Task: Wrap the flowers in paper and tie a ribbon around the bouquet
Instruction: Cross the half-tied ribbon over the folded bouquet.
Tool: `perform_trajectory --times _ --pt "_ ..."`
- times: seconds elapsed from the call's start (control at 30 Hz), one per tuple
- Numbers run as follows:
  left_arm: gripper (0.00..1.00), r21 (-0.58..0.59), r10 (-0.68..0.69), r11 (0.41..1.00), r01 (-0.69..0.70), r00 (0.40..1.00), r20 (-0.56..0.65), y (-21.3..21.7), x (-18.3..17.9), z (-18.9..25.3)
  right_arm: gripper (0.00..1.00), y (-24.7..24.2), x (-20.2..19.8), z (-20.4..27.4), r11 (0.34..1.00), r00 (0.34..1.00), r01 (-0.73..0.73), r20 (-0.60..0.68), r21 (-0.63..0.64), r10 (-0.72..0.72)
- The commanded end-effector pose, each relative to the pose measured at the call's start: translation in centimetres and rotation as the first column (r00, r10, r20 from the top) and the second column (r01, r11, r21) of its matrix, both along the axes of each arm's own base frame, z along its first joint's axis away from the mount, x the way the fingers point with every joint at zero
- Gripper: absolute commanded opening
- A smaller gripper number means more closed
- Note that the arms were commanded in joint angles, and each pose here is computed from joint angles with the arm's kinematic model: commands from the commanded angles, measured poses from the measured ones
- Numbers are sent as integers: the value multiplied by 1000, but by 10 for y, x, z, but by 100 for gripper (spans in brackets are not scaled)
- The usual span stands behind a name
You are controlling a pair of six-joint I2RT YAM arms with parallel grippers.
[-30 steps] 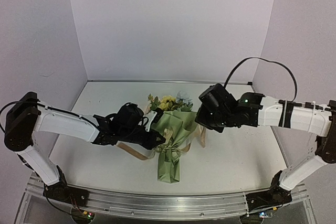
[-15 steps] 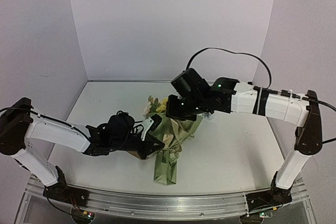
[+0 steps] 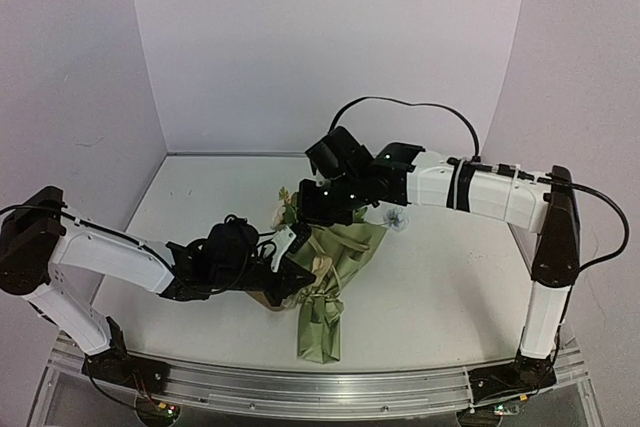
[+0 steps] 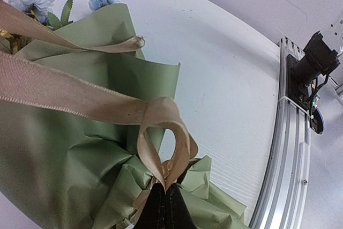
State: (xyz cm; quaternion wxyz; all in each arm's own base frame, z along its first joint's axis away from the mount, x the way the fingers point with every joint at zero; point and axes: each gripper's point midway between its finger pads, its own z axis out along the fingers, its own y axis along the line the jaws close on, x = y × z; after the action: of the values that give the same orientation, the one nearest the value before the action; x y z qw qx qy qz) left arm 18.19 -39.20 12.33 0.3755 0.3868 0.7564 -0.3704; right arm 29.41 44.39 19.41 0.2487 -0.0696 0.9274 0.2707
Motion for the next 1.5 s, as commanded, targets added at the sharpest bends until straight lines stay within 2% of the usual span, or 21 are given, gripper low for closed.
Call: perform_trajectory --times 0.0,0.17,0.3,0.57,0.77,0.87,1.13,1.3,1.47 --pt "0 -131 5 991 10 994 112 -11 1 47 0 29 -20 -10 993 994 -95 -55 65 99" --pt "1 -151 43 988 -26 992 115 -1 0 43 0 34 -25 -21 983 988 -93 -104 156 110" --pt "1 -148 71 987 -54 991 113 3 3 35 0 34 -27 -15 949 983 -95 -122 301 137" --pt "0 -188 111 978 -94 991 81 1 8 30 2 24 -41 -21 931 974 -121 -142 345 179" --pt "0 -160 86 984 -78 996 39 -8 7 22 19 11 -49 -22 932 973 -141 -127 335 193" --pt "0 -148 78 986 -73 997 25 -10 6 18 33 3 -46 -18 935 979 -129 -106 330 173" --pt "0 -132 79 988 -79 997 -7 -13 7 11 55 -22 -36 -2 958 995 -89 -24 271 99" --pt "0 -116 74 990 -77 997 -30 -14 7 6 60 -45 -35 -8 975 998 -63 5 212 63" --pt "0 -119 67 990 -71 997 -39 -16 7 6 58 -56 -40 -22 982 998 -59 -4 179 61"
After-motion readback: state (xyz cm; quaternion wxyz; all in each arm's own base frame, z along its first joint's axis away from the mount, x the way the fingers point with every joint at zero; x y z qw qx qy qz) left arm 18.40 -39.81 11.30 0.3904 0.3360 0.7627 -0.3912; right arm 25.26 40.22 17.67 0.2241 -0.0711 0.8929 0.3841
